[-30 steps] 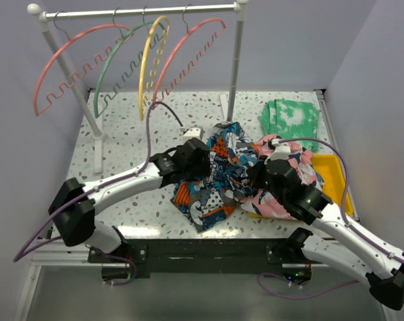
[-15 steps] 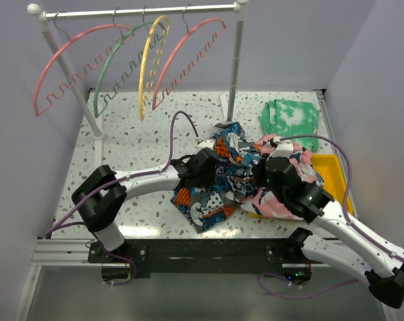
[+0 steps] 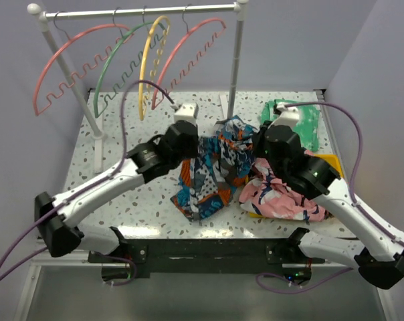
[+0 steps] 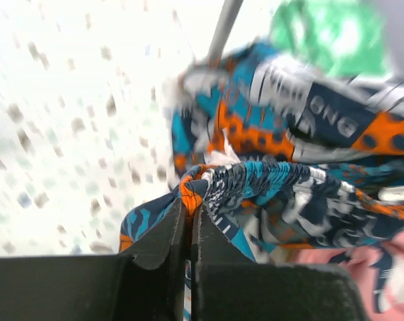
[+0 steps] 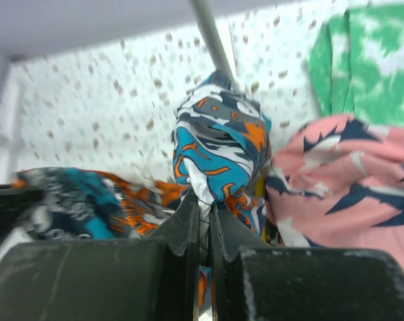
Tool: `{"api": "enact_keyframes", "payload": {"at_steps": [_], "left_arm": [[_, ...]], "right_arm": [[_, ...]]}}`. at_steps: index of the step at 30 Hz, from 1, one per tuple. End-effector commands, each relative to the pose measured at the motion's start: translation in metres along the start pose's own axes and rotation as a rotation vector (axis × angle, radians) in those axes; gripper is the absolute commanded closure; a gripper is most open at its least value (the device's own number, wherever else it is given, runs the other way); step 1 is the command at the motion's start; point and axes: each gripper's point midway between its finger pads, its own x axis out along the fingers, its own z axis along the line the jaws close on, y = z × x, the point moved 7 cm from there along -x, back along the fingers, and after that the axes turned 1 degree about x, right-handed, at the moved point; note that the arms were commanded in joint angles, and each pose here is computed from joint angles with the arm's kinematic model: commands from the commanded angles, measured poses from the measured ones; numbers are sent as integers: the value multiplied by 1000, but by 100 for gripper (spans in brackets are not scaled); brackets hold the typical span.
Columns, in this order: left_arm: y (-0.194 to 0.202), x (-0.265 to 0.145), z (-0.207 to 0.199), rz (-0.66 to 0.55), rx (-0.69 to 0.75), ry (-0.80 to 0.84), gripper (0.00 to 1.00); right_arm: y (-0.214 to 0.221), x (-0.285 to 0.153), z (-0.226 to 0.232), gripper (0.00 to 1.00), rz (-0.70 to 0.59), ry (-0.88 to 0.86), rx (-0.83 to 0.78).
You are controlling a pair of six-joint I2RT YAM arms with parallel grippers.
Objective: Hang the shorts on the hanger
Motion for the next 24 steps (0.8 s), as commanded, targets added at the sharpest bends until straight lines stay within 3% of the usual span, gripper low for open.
{"api": "enact_keyframes", "payload": {"at_steps": [1,3,8,11,12,14,15,18,19,22,23,24], "left_arm": [[-106,-75,17,-307,45,-49,100],[-144,-98,20,-432,79,-59,100],[-177,-126,19,-511,108,-18,100],[-156,-121,32,-467,129,-66,100],[-149,-118,35,-453,119,-69,100],[-122,-108,43,-390,120,-77,100],[-108,-104,47,-353,91,-78,100],[-46,-86,65,-223,25,-115,100],[-29,-82,69,-188,-1,-123,100],[37,-70,84,-63,-103,-134,100],[65,-66,90,-12,-151,-135,100],[77,-63,92,9,-174,-136,100]], "right_arm": [[-72,-27,1,100,-220,29,96],[-98,-39,7,100,-279,-13,136],[-104,-50,20,100,-277,-156,195],[-58,-36,39,100,-133,-334,236],[-11,-17,41,100,-14,-360,244],[36,-8,59,100,110,-494,273],[81,4,53,99,214,-462,252],[151,9,45,82,350,-404,160],[161,10,40,69,368,-390,144],[171,7,20,49,372,-314,103],[170,6,15,38,367,-291,78],[160,5,14,34,329,-284,51]]}}
